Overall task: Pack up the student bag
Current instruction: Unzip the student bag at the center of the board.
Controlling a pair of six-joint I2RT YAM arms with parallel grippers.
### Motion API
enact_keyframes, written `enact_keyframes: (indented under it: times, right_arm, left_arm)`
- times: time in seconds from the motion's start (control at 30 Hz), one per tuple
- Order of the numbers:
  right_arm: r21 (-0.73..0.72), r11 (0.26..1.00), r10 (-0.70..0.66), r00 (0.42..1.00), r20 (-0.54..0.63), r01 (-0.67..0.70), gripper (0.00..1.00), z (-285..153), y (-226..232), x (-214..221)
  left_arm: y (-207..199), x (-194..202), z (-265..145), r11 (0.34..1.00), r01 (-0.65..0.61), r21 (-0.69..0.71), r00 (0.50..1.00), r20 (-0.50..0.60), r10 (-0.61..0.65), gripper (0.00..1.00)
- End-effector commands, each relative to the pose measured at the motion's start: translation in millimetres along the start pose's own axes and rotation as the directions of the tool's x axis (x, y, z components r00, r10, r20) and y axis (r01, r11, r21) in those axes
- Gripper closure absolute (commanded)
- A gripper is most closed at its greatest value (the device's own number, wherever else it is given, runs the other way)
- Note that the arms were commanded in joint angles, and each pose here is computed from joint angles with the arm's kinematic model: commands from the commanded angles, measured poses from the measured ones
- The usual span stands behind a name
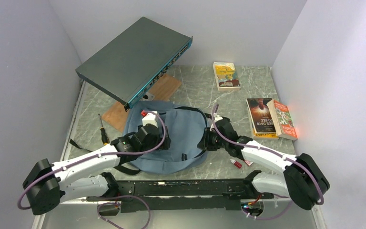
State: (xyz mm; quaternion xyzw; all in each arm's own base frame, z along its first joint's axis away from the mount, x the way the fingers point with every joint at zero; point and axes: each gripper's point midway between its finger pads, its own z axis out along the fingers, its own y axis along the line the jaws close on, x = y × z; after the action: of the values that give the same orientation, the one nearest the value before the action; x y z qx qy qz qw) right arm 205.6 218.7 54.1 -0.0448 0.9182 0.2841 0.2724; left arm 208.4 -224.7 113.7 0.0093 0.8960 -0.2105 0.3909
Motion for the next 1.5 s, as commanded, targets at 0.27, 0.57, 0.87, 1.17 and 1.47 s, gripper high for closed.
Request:
enact_keyframes:
  times: [0.27, 0.57, 0.87, 1.17, 1.47]
  right_arm:
    - [-0.446, 0.878, -0.010, 0.939, 0.344, 0.173, 0.65, -27, 68, -28]
    - [-0.087, 0.990, -0.097, 0.987, 0.127, 0.109, 0.13, -53, 13, -5]
    - [-0.206, 0.933, 0.268, 0.952, -0.150, -0.296, 0.07, -64, 57, 23]
    - [-0.327, 0.703, 0.477, 0.759, -0.444, -0.632, 0.44, -50, 102, 39]
    - [-0.618, 0.676, 0.393, 0.906, -0.157, -0.401, 1.00, -41, 104, 7]
  left_arm:
    - [9, -20, 16, 0.998, -0.029, -0.063, 0.999, 0.044, 0.031, 0.93]
    - [-23, -33, -6, 0.985, 0.012, 0.173, 0.995, 0.098, -0.029, 1.00]
    - [-31, -59, -24, 0.959, 0.068, 0.274, 0.960, 0.243, -0.138, 1.00]
    - [-32, -65, -21, 0.952, 0.104, 0.287, 0.947, 0.264, -0.183, 1.00]
    - [-15, -33, -23, 0.963, 0.217, 0.162, 0.974, 0.032, -0.225, 0.66]
